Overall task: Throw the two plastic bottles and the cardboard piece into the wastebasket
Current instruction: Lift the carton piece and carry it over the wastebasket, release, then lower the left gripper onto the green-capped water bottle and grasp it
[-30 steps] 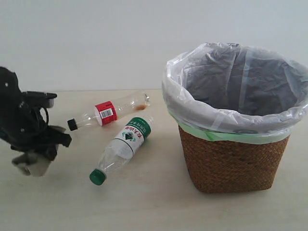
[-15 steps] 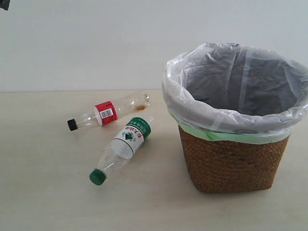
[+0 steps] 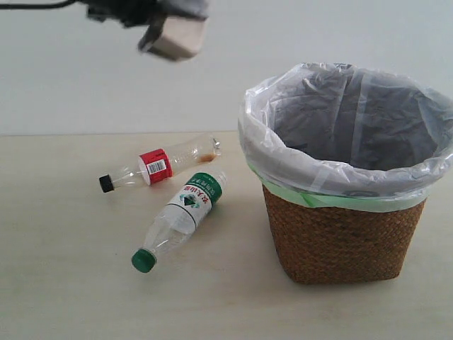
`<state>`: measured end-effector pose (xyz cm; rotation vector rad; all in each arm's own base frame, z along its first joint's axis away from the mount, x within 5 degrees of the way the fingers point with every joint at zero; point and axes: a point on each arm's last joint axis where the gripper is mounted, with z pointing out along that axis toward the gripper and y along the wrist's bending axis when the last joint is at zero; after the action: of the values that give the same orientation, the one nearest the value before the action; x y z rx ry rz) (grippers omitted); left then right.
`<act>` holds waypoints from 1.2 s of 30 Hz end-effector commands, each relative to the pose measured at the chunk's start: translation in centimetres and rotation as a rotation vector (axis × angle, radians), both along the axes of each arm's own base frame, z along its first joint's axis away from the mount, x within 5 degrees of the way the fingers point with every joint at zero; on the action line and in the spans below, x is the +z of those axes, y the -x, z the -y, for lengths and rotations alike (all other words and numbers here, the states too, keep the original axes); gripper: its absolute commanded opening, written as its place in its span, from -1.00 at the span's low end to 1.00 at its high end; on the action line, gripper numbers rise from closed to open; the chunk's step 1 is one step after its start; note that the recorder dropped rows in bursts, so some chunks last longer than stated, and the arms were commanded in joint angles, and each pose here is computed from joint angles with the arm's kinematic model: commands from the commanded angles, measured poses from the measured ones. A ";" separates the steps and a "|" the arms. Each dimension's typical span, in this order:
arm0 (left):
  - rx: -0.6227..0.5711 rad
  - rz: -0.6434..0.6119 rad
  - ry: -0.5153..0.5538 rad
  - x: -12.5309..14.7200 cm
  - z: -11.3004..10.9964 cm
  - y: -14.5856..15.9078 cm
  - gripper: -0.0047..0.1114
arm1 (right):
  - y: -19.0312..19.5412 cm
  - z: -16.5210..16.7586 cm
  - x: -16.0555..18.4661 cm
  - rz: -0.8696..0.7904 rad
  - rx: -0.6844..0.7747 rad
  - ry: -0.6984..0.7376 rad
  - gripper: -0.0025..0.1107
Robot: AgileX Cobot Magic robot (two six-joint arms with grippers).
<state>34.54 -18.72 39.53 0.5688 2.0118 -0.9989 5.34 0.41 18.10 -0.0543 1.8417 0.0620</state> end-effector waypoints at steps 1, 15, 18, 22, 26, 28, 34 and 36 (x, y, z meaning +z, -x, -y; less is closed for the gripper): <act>-0.053 0.133 0.256 3.3 3.2 1.6 0.91 | 0.0 0.0 0.1 0.016 -0.005 0.001 -0.96; -0.030 0.158 0.181 2.1 4.9 1.5 0.90 | 0.0 0.0 0.1 0.016 -0.005 0.001 -0.96; 0.000 0.153 0.126 1.6 4.4 1.1 0.89 | 0.0 0.0 0.1 0.016 -0.005 0.001 -0.96; 0.023 0.167 -0.067 0.3 3.4 0.6 0.89 | 0.0 0.0 0.1 0.016 -0.005 0.001 -0.96; 0.038 0.165 -0.366 -1.6 1.7 0.2 0.89 | 0.0 0.0 0.1 0.016 -0.005 0.001 -0.96; 0.085 0.168 -0.544 -2.5 0.3 -0.2 0.89 | 0.0 0.0 0.1 0.018 -0.005 0.000 -0.96; 0.049 -0.026 -0.715 -8.1 -0.4 -0.4 0.89 | 0.0 0.0 0.1 0.018 -0.005 0.000 -0.96; 0.019 -0.100 -0.756 -10.7 -0.2 -0.7 0.89 | 0.0 0.0 0.1 0.018 -0.005 0.000 -0.96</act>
<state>35.09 -18.45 30.72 0.8916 2.3903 -0.2217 5.34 0.41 18.10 -0.0543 1.8417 0.0620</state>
